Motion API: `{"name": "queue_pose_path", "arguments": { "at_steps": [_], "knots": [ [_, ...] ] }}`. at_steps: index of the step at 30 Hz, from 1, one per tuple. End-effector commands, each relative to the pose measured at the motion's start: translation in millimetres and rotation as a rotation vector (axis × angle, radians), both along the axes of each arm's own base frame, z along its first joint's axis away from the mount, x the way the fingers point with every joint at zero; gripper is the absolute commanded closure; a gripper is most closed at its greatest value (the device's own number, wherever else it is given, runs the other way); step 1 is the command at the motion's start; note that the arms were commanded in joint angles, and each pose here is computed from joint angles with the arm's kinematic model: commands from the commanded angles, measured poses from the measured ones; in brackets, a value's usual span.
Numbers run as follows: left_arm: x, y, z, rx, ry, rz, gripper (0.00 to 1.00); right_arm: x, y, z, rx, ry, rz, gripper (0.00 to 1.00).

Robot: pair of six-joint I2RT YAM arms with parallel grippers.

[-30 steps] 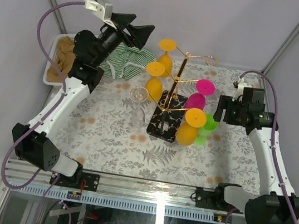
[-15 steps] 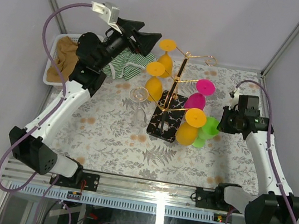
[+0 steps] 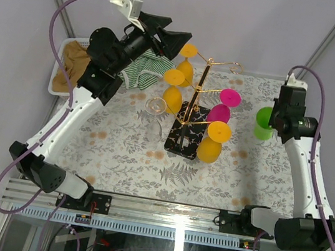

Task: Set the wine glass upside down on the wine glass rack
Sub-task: Pick up the wine glass at the center of the board.

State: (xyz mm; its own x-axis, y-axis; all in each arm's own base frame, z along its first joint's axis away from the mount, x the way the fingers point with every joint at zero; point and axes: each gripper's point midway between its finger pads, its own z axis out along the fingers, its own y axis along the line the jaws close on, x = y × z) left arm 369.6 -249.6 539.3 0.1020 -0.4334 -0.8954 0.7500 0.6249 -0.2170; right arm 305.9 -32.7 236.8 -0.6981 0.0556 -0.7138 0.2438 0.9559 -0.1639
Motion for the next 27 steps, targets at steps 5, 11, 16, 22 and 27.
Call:
{"name": "queue_pose_path", "arguments": {
  "at_steps": [5, 11, 16, 22, 27],
  "knots": [
    [11.7, -29.5, -18.4, 0.042, 0.11, -0.029, 0.0, 38.4, -30.8, 148.3, -0.197, -0.456, -0.056, 1.0],
    [21.3, -59.4, -40.3, 0.058, 0.165, -0.039, 0.0, 63.3, -5.4, 201.8, -0.171, -0.65, 0.101, 1.0],
    [28.5, -81.4, -48.1, 0.056, 0.175, -0.041, 0.0, 77.1, 31.2, 226.3, -0.046, -0.804, 0.251, 1.0],
    [37.0, -100.2, -49.3, 0.055, 0.163, -0.033, 0.0, 85.7, 83.8, 239.6, -0.084, -0.855, 0.387, 1.0],
    [36.5, -111.2, -41.8, 0.038, 0.145, -0.04, 0.0, 97.1, 107.0, 236.9, -0.112, -0.839, 0.403, 1.0]
  ]
}}
